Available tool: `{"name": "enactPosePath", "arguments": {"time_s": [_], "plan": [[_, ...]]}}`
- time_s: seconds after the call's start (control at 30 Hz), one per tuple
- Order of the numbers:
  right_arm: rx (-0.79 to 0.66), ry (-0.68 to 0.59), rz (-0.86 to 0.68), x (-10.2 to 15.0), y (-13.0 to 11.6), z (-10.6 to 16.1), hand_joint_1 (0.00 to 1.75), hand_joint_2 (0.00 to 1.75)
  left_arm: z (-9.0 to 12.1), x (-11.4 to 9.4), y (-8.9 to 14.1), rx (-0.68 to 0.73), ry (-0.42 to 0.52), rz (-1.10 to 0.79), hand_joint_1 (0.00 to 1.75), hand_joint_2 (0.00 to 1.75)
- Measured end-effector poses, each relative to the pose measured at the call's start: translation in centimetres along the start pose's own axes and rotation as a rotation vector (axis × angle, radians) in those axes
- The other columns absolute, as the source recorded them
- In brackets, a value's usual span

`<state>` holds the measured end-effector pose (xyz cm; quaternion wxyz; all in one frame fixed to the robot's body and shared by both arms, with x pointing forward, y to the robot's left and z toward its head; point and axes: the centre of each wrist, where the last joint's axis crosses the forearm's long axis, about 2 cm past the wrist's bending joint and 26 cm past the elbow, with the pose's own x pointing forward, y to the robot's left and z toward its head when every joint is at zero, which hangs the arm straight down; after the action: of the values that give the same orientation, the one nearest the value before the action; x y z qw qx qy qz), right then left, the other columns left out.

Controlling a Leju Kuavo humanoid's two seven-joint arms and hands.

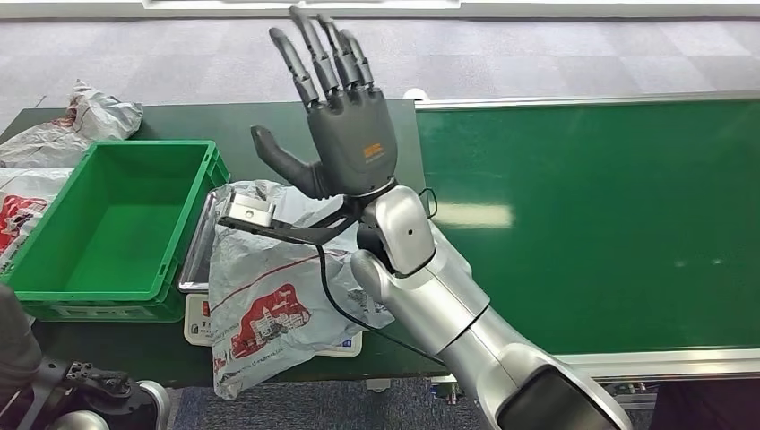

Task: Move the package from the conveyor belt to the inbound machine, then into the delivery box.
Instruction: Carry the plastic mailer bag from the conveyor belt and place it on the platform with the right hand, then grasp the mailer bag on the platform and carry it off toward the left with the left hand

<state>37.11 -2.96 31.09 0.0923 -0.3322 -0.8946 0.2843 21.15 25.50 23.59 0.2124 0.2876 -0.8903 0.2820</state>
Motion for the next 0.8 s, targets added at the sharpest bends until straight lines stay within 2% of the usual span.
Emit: {"name": "enactPosePath", "arguments": {"time_s": [0.13, 0.27, 0.4, 0.57, 0.8], "plan": [[-0.215, 0.083, 0.015, -2.3, -4.2, -0.2, 0.00, 0.00, 0.3, -0.3, 0.0, -0.010, 0.013, -0.007, 0.00, 1.75], [-0.473, 0.089, 0.020, -4.4, -9.4, 0.4, 0.00, 0.00, 1.2, -1.0, -0.2, -0.058, 0.029, -0.030, 0.00, 1.75], [-0.767, 0.066, 0.022, -6.3, -15.0, 2.8, 0.00, 1.75, 4.1, -3.3, -0.8, -0.244, 0.080, -0.088, 0.00, 1.75], [-0.945, 0.056, 0.077, -5.6, -19.5, 5.9, 0.00, 1.75, 7.4, -5.9, -1.6, -0.553, 0.191, -0.180, 0.00, 1.75], [-1.083, -0.001, 0.121, -3.7, -23.5, 7.2, 0.00, 1.75, 11.3, -9.1, -3.4, -1.041, 0.332, -0.282, 0.00, 1.75]]}}
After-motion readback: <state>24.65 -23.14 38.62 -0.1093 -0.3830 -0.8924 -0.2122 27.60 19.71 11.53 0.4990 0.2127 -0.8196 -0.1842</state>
